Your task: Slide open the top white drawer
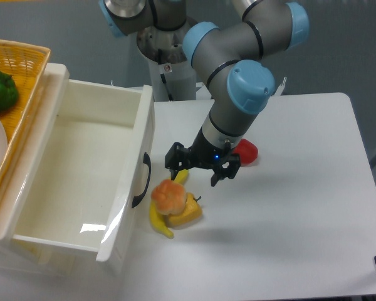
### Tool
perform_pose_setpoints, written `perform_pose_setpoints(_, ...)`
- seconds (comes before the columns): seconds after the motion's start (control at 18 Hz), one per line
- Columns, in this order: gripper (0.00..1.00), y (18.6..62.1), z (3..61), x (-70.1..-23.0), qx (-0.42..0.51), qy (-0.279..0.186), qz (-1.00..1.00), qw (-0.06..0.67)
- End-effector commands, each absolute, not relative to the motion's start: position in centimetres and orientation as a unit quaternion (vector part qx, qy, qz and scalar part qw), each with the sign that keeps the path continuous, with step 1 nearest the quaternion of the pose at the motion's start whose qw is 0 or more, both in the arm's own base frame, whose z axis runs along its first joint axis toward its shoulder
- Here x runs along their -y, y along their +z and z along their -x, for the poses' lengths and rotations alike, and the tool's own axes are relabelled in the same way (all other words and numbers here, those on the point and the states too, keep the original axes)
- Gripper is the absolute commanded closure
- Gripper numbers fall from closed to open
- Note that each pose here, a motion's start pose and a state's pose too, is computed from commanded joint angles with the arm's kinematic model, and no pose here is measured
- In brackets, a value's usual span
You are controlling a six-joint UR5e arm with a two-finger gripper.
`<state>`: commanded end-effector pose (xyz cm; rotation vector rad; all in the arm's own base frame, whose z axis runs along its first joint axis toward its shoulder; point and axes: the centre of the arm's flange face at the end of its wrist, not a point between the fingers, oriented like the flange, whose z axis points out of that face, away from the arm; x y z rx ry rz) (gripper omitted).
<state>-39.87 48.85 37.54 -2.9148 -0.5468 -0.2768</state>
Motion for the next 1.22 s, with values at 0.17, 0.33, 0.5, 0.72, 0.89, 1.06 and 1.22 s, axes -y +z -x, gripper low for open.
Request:
perform_pose_setpoints(0.17, 0.00, 36.3, 40.1, -48.5, 0.140, -0.074, 0.986, 0.057)
perform_pose_setpoints(0.33, 0.00, 35.2, 40.3, -48.5, 0.109, -0.074, 0.990, 0.048)
perform_pose_setpoints(0.5, 0.00, 35.1, 40.9, -48.5, 0.108, -0.064, 0.990, 0.056)
perform_pose_setpoints(0.72, 0.00, 36.0, 42.2, -47.5, 0.097, -0.045, 0.993, 0.055)
perform_pose_setpoints(0.89, 0.00, 36.4, 42.2, -47.3, 0.047, -0.038, 0.997, 0.056)
perform_pose_setpoints(1.06, 0.00, 36.2, 42.2, -47.1, 0.015, -0.031, 0.998, 0.050)
perform_pose_setpoints(1.22, 0.00, 36.4, 42.3, -46.8, -0.010, -0.013, 0.999, 0.027)
